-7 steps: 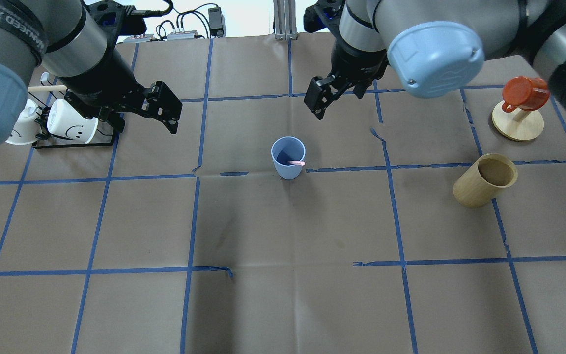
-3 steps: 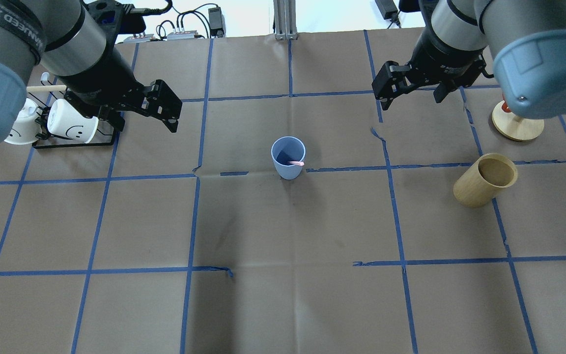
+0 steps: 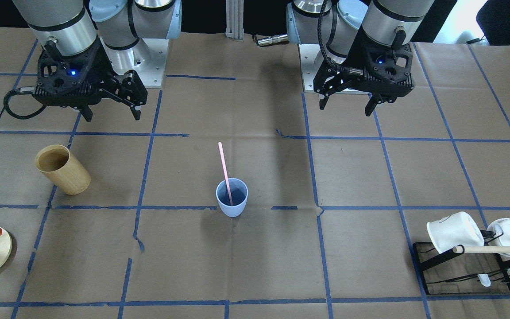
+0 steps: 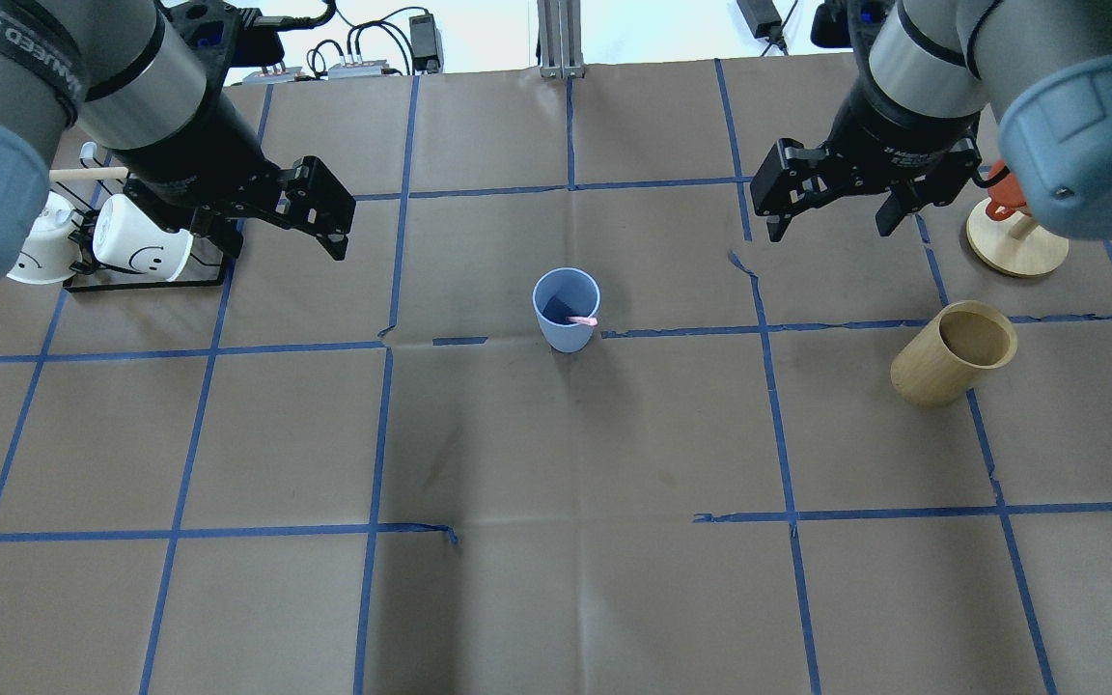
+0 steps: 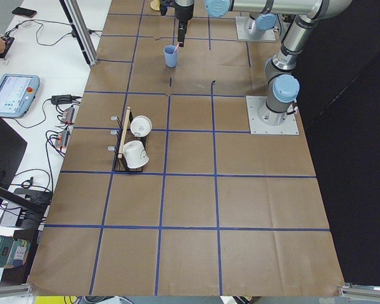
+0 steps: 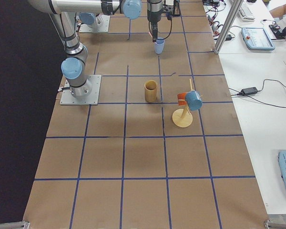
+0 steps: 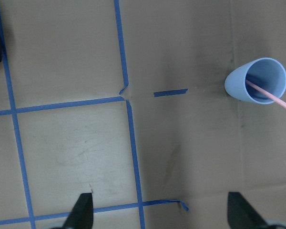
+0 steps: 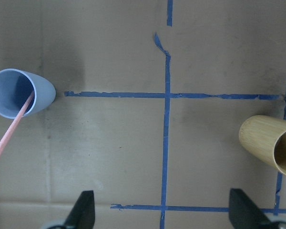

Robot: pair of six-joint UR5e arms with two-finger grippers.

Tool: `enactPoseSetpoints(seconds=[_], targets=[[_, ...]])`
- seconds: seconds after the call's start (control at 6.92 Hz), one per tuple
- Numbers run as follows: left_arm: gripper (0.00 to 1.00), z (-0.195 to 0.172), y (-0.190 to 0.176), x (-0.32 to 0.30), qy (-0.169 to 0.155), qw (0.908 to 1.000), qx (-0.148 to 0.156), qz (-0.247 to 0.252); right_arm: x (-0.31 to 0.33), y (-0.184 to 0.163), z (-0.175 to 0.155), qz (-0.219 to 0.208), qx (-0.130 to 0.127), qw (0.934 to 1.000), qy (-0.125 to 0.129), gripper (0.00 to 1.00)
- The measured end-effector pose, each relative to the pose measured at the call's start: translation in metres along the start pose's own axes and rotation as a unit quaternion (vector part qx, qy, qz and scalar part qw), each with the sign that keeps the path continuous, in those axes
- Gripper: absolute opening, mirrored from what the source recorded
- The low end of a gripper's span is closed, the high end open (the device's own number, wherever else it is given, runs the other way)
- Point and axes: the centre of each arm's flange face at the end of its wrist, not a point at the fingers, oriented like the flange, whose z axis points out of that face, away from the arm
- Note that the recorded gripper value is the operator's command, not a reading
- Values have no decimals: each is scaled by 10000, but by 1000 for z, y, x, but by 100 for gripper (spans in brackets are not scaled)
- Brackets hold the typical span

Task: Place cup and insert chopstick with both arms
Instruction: 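Open the right gripper and withdraw it away from the blue cup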

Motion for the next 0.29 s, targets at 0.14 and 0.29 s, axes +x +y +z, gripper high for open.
enactPoseSetpoints(seconds=[0.14,0.29], targets=[[100,0,0,0,-3,10000,4,0,3,1,-1,54,-59,9999,106,100],[100,-1,0,0,-5,10000,8,-2,3,2,-1,103,-89,9998,125,100]])
